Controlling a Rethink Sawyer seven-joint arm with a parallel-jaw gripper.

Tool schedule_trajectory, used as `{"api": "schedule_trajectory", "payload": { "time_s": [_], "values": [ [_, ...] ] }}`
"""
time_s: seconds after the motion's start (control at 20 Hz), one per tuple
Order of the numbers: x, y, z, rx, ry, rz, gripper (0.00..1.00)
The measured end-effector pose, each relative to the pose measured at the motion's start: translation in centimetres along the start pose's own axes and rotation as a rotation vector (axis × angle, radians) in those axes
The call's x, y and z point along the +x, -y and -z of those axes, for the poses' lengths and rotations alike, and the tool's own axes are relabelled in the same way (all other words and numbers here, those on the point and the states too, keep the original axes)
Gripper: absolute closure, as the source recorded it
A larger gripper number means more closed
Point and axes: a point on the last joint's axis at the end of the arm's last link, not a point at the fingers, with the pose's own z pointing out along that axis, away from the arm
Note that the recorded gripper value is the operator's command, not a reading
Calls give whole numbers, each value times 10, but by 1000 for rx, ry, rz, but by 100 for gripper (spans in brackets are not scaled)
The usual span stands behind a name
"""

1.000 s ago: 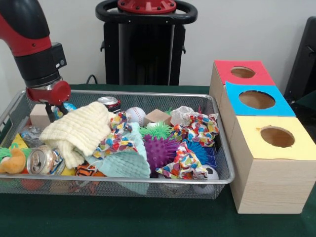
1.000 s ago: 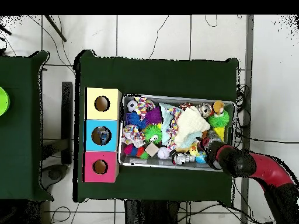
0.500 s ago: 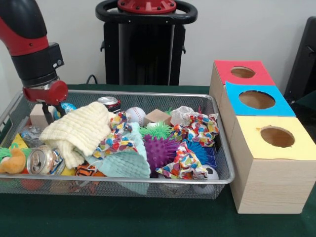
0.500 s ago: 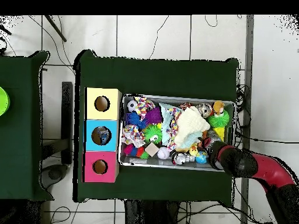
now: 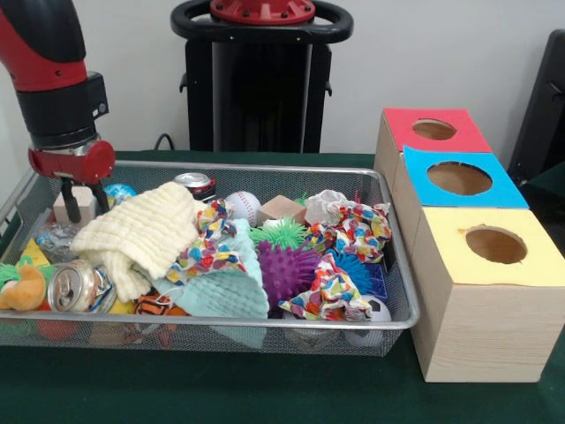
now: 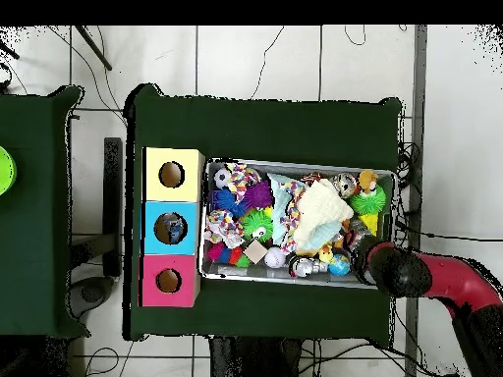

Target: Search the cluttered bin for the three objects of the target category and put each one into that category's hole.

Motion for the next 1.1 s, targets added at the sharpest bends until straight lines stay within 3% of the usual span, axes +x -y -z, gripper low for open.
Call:
{"api": "schedule_trajectory", "payload": {
  "time_s": [0.2, 0.35, 0.5, 0.55, 0.7, 0.75, 0.95, 1.1],
  "values": [
    [-6, -1, 7, 67, 45, 82, 0],
    [-13, -2, 13, 117, 113, 168, 0],
    [-19, -4, 17, 170, 202, 286, 0],
    [-23, -8, 19, 202, 261, 376, 0],
    [-27, -15, 21, 225, 321, 469, 0],
    [-30, -25, 20, 237, 373, 547, 0],
    [-35, -42, 17, 234, 444, 620, 0],
    [-38, -46, 11, 226, 481, 628, 0]
  ]
}}
